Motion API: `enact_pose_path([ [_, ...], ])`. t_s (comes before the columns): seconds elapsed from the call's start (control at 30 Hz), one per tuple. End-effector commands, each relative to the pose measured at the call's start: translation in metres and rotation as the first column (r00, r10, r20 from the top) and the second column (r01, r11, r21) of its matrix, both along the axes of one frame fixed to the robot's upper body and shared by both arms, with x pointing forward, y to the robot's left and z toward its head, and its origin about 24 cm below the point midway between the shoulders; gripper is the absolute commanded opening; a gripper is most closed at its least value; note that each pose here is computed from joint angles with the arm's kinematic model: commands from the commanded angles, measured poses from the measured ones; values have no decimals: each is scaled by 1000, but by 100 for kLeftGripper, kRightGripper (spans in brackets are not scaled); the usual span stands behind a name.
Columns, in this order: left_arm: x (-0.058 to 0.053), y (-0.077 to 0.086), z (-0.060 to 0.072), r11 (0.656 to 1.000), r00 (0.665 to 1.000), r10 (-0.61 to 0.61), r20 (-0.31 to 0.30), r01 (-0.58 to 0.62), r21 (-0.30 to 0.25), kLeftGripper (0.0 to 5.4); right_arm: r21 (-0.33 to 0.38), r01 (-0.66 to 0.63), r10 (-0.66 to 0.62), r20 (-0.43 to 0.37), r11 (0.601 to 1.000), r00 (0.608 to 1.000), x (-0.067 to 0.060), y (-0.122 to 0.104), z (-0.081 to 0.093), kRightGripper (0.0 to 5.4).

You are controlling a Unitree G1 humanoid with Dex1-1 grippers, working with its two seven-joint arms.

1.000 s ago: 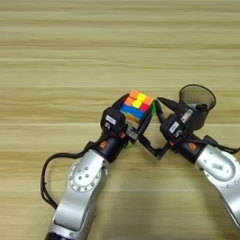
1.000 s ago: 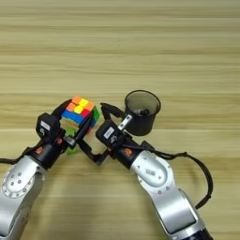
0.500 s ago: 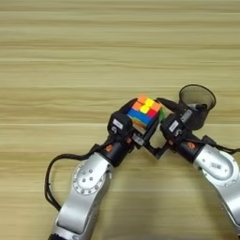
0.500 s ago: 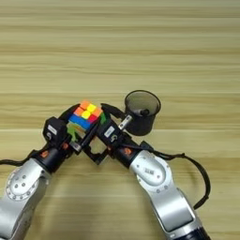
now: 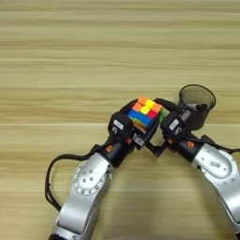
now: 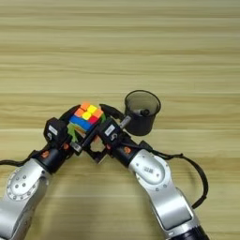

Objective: Move the objects on the table

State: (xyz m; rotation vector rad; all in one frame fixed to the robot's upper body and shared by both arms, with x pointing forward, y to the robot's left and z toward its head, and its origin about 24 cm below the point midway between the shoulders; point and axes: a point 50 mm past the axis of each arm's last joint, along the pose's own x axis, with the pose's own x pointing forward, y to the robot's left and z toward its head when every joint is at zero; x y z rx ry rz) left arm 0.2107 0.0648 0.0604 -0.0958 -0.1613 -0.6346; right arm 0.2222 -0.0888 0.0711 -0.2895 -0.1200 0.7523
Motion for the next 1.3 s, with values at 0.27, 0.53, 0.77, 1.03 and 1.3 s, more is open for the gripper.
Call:
enact_pose_path([
  [0.27,2,-2,-4,1000,1000,-2,-19,2,12,328,40,-19,18,19,999,1000,-1,0,8,363],
  [0.53,2,-1,-5,1000,1000,-1,-20,2,14,328,46,-13,12,22,999,1000,-1,-1,8,344],
  [0.77,2,-2,-5,1000,1000,-1,-21,1,19,328,46,-7,6,21,999,1000,0,-2,8,343],
  [1.03,3,-1,-6,1000,999,14,-30,-14,28,383,41,-3,2,22,999,1000,1,-3,8,336],
  [1.3,3,0,-3,1000,999,10,-37,-10,-8,451,40,-1,0,21,999,1000,1,-3,7,334],
])
